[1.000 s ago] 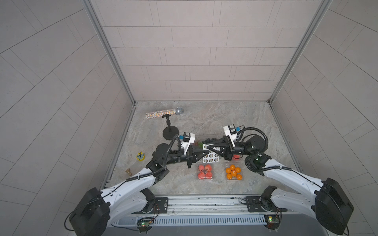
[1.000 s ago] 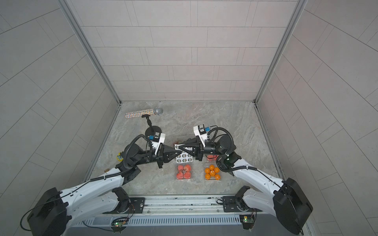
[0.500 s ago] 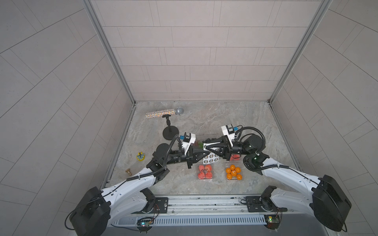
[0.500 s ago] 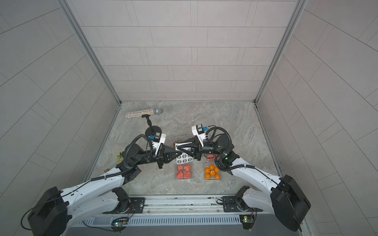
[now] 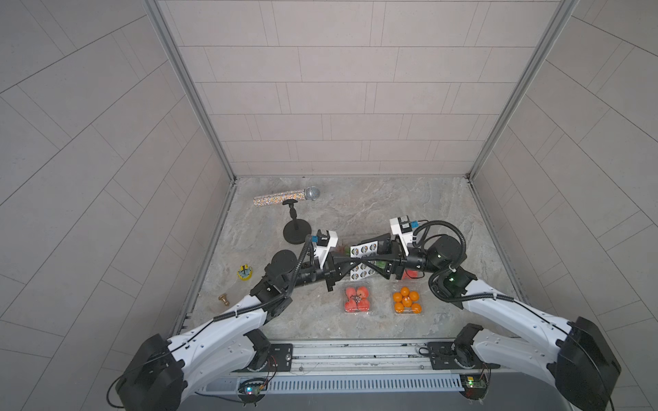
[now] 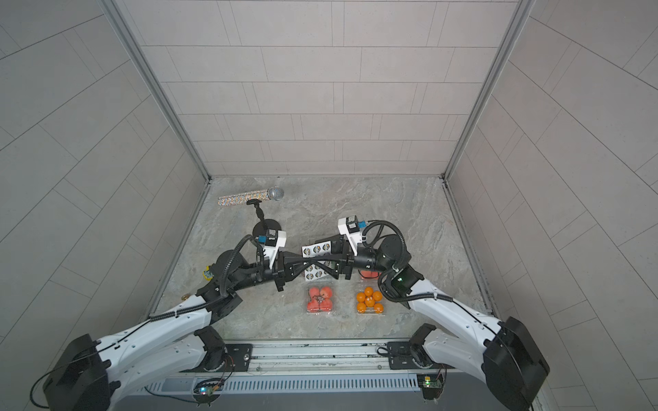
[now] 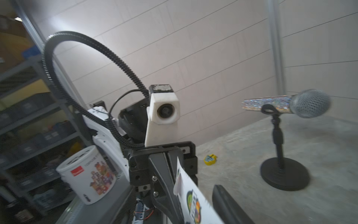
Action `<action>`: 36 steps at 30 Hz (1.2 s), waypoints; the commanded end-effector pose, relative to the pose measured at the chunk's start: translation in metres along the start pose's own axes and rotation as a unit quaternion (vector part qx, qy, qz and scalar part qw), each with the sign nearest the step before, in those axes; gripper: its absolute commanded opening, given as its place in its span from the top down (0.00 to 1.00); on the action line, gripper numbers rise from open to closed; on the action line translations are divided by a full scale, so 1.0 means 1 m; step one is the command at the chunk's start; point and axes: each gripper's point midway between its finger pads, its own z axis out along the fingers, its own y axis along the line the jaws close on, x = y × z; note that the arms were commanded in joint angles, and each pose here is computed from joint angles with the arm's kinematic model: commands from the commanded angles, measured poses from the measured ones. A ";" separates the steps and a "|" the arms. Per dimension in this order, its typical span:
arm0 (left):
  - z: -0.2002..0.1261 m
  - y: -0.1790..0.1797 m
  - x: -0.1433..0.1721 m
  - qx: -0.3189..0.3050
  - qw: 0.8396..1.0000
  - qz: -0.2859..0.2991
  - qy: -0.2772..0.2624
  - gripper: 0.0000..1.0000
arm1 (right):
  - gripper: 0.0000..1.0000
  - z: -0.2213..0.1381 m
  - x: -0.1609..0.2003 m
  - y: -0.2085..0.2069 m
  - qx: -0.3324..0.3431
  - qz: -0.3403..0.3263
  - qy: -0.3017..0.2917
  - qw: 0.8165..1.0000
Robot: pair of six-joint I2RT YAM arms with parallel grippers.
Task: Label fruit boxes
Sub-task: Tear off the label from the label sticker.
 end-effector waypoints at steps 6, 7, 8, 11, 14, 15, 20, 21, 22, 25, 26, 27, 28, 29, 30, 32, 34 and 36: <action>-0.017 0.049 -0.006 -0.169 0.984 0.054 0.006 1.00 | 0.24 -0.064 -0.002 -0.063 0.324 -0.013 0.020 0.946; -0.017 0.051 -0.006 -0.174 0.983 0.054 0.005 1.00 | 0.26 -0.061 -0.001 -0.060 0.321 -0.013 0.023 0.947; -0.018 0.052 -0.007 -0.177 0.983 0.054 0.003 1.00 | 0.28 -0.056 -0.002 -0.057 0.316 -0.018 0.024 0.948; -0.016 0.052 -0.005 -0.173 0.983 0.055 0.004 1.00 | 0.38 -0.032 -0.002 -0.044 0.277 -0.026 0.032 0.960; -0.017 0.051 -0.005 -0.171 0.984 0.055 0.004 1.00 | 0.45 -0.009 -0.001 -0.032 0.236 -0.023 0.044 0.971; -0.017 0.051 -0.005 -0.171 0.984 0.055 0.003 1.00 | 0.45 -0.001 0.002 -0.029 0.227 -0.022 0.049 0.973; -0.017 0.050 -0.005 -0.170 0.984 0.054 0.005 1.00 | 0.47 0.025 0.010 -0.022 0.196 -0.023 0.067 0.978; -0.017 0.050 -0.004 -0.169 0.984 0.054 0.006 1.00 | 0.48 0.029 0.011 -0.020 0.188 -0.021 0.069 0.979; -0.016 0.050 -0.004 -0.168 0.984 0.054 0.006 1.00 | 0.49 0.032 0.012 -0.019 0.182 -0.021 0.071 0.980; -0.016 0.048 -0.004 -0.162 0.985 0.054 0.005 1.00 | 0.51 0.040 0.014 -0.016 0.174 -0.021 0.073 0.982; -0.015 0.047 -0.005 -0.160 0.986 0.054 0.004 1.00 | 0.51 0.042 0.015 -0.017 0.174 -0.021 0.075 0.982; -0.015 0.047 -0.004 -0.159 0.986 0.055 0.005 1.00 | 0.52 0.043 0.015 -0.018 0.174 -0.023 0.077 0.981; -0.015 0.046 -0.005 -0.157 0.986 0.054 0.005 1.00 | 0.53 0.045 0.014 -0.019 0.176 -0.025 0.077 0.981; -0.015 0.046 -0.005 -0.156 0.986 0.055 0.004 1.00 | 0.54 0.045 0.015 -0.020 0.179 -0.025 0.077 0.980; -0.015 0.045 -0.005 -0.156 0.986 0.055 0.004 1.00 | 0.55 0.045 0.014 -0.022 0.182 -0.027 0.076 0.980; -0.016 0.044 -0.005 -0.154 0.987 0.055 0.004 1.00 | 0.57 0.047 0.015 -0.023 0.182 -0.029 0.075 0.980; -0.015 0.043 -0.005 -0.150 0.987 0.054 0.004 1.00 | 0.59 0.050 0.014 -0.024 0.181 -0.028 0.075 0.980; -0.014 0.041 -0.004 -0.143 0.988 0.057 0.004 1.00 | 0.60 0.051 0.015 -0.025 0.183 -0.028 0.076 0.980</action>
